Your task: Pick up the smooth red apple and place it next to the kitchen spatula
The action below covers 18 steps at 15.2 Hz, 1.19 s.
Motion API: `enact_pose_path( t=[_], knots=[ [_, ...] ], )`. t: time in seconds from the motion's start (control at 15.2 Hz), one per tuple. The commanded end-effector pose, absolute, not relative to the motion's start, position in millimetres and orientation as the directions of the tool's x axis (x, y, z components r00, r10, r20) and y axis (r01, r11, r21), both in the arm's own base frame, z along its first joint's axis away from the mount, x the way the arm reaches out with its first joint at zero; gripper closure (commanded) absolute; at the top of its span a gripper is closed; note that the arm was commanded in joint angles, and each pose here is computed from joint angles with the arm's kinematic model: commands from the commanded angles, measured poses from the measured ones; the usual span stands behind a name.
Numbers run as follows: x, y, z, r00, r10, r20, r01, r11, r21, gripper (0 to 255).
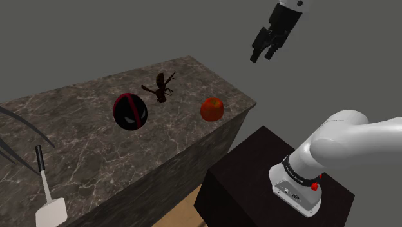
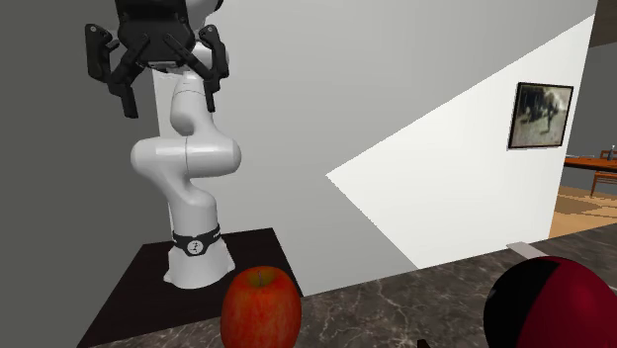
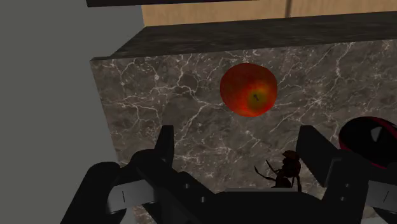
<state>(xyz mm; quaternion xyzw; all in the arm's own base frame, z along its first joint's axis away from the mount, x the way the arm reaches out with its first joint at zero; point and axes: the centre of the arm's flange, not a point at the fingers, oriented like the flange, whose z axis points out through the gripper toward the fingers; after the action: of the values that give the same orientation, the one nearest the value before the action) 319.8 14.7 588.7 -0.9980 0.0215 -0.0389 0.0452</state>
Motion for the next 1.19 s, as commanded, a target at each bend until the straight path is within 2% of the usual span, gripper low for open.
enact_pose_path(
  t=[0.0,0.4,0.66,0.92,1.12],
  knots=[
    [320,15,589,0.996,-0.047,0.076,-0.039,-0.995,-0.092,0],
    [362,49,527,0.937,0.343,0.069,0.347,-0.937,-0.047,0],
    [382,78,485,0.815,0.577,0.055,0.579,-0.815,-0.02,0],
    [394,110,442,0.637,0.77,0.034,0.771,-0.637,0.003,0],
    [395,114,427,0.613,0.789,0.031,0.79,-0.614,0.005,0]
  ],
)
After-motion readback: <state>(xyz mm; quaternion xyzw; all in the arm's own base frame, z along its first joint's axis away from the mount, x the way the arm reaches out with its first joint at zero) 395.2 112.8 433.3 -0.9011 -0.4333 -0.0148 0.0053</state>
